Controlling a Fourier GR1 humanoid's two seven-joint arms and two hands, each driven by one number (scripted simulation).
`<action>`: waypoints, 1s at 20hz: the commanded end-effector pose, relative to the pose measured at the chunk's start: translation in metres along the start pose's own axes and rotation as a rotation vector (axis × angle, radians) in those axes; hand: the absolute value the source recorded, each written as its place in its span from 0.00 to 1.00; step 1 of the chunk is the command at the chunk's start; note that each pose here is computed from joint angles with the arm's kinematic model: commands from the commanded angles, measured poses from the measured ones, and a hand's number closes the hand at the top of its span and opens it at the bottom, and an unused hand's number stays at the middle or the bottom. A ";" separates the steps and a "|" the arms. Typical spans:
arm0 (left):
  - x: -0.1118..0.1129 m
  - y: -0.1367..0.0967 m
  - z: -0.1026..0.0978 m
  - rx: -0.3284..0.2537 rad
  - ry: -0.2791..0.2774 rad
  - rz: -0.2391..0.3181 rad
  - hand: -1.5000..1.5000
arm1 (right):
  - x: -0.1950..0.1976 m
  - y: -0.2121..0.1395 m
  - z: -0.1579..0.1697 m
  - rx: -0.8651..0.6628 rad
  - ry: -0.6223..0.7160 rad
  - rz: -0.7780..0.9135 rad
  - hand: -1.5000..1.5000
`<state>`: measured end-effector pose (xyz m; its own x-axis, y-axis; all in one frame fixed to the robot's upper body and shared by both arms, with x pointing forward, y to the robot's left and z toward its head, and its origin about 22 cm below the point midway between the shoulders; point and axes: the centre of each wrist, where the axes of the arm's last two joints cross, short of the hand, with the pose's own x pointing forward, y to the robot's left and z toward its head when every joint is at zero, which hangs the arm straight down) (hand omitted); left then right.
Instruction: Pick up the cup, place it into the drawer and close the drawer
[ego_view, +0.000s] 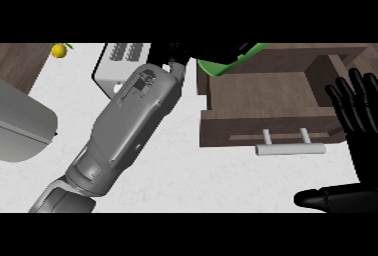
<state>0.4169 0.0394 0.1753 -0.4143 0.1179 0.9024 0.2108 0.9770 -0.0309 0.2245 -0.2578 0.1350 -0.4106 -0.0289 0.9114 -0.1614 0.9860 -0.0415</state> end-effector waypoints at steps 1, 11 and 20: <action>-0.007 -0.012 -0.003 -0.007 0.038 -0.008 1.00 | -0.011 0.008 -0.011 -0.006 0.003 0.000 0.00; -0.038 -0.018 0.002 -0.035 0.102 -0.128 1.00 | -0.003 0.009 -0.007 0.041 -0.012 -0.009 0.00; -0.050 -0.018 0.005 -0.065 0.130 -0.265 1.00 | -0.007 0.012 -0.019 0.054 -0.028 -0.023 0.00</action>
<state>0.4310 0.0146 0.1425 -0.3447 -0.0931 0.9341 0.1793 0.9702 0.1628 0.2387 -0.2462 0.1361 -0.4242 -0.0525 0.9040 -0.2156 0.9755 -0.0445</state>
